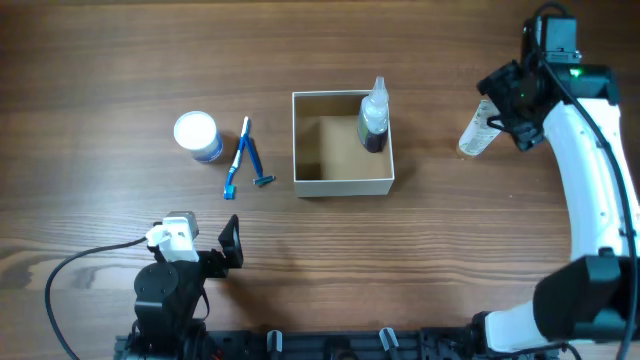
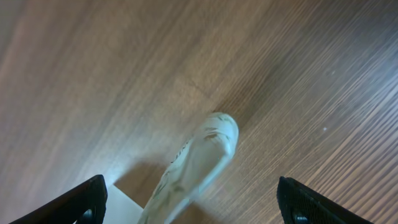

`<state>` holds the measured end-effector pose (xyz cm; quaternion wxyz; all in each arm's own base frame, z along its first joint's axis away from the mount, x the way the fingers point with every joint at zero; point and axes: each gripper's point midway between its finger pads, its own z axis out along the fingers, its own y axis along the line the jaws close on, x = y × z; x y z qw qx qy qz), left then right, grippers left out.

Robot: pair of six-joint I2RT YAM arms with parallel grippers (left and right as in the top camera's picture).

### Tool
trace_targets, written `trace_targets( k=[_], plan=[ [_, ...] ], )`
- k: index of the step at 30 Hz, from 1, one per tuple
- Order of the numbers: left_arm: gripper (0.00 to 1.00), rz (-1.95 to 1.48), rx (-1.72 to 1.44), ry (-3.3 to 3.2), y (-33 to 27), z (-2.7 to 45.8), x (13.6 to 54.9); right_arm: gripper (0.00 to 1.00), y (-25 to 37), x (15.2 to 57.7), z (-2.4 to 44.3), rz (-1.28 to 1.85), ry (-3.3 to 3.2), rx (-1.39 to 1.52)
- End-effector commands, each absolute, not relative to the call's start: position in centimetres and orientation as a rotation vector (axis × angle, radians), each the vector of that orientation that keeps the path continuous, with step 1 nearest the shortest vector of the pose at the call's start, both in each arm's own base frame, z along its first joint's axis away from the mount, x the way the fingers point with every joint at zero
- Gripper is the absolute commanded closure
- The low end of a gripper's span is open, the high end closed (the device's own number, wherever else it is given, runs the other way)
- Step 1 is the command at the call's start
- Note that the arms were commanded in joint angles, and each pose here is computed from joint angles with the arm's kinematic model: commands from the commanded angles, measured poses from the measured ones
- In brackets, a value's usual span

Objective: Pack container
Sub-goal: 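Release the bottle and move the right gripper to the white lotion tube, then carry the lotion tube left and lower it into the box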

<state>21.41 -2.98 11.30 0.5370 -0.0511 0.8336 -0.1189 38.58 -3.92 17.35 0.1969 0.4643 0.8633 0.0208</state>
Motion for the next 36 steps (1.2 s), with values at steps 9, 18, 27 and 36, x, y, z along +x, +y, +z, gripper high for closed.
trace_targets(
  k=[9,18,27,36],
  plan=[
    [0.0,-0.283,-0.102,1.974,-3.1,11.4,21.4,0.56,-3.8,37.2,15.1,-0.006,2.538,1.261],
    [0.0,-0.283,-0.102,1.974,-3.1,11.4,21.4,0.88,-4.3,37.0,15.0,-0.098,2.651,0.982],
    [0.0,-0.283,-0.102,1.974,-3.1,11.4,21.4,0.96,-0.1,33.8,23.9,0.0,2.554,0.549],
    [0.0,-0.283,-0.102,1.974,-3.1,11.4,21.4,0.96,13.0,25.5,32.1,0.274,2.358,-0.218]
  ],
)
